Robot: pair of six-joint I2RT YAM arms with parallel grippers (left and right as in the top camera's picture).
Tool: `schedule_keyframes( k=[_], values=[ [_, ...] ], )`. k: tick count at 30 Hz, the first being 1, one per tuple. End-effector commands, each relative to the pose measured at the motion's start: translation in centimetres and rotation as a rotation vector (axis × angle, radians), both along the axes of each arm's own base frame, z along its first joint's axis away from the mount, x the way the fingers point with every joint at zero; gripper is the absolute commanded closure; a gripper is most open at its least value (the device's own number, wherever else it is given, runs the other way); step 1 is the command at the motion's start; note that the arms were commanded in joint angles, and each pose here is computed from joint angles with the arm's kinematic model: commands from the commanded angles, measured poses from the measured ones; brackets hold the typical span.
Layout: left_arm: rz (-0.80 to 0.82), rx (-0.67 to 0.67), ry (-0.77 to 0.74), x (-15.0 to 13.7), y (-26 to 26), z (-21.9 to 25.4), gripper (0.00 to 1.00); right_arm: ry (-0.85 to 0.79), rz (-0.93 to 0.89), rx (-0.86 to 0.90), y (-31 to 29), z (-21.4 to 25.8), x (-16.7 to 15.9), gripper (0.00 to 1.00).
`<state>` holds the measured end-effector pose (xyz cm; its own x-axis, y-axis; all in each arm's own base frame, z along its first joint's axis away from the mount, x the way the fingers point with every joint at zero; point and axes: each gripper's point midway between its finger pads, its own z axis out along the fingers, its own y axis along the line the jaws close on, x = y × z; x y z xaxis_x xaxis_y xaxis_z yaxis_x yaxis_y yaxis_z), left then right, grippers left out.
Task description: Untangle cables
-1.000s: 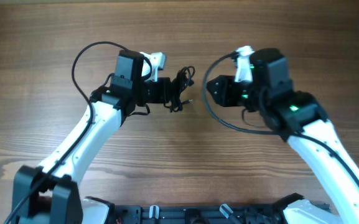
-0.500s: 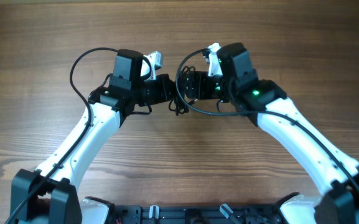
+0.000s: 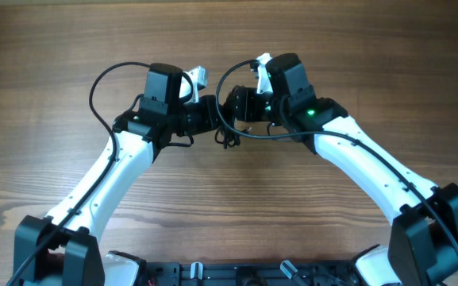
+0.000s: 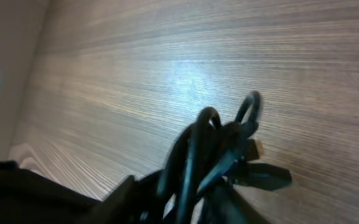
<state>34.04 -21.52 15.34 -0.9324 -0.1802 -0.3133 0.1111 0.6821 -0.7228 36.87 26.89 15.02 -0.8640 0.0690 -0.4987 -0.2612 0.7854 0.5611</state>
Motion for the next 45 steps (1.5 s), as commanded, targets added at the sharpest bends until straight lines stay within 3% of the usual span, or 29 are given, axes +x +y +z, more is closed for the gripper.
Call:
schedule_keyframes(
  k=[1,6,12,23,29,34,37,41,45],
  values=[
    [-0.029,-0.049,-0.053,0.2,-0.8,2.4,0.96,0.014,-0.022,-0.049,-0.2,-1.4,0.5,0.74],
    [-0.033,-0.044,-0.079,0.5,-0.7,2.6,0.96,0.061,-0.119,-0.1,-1.7,-2.4,0.6,0.96],
    [0.023,-0.048,-0.129,1.9,1.6,3.8,0.96,0.179,-0.308,-0.237,-6.2,-4.9,-0.2,0.96],
    [0.199,-0.058,-0.278,3.4,8.5,9.1,0.96,0.295,-0.405,-0.297,-11.3,-6.4,-0.6,0.96],
    [0.217,0.002,-0.406,3.3,11.3,11.2,0.96,0.356,-0.422,-0.316,-12.6,-6.9,-1.5,0.96],
    [0.231,0.043,-0.384,3.3,12.0,10.3,0.96,0.398,-0.344,-0.269,-12.6,-6.9,-2.1,0.96],
    [0.173,0.021,-0.416,2.9,11.2,10.8,0.96,0.34,-0.087,-0.139,-10.0,-5.3,-2.5,0.96],
    [0.017,-0.077,-0.491,1.6,8.9,12.6,0.96,0.196,0.222,0.04,-6.7,-0.5,-3.6,0.81],
    [-0.059,-0.154,-0.469,0.3,7.8,13.1,0.96,0.001,0.319,0.031,-5.5,4.6,-3.3,0.5]
  ],
)
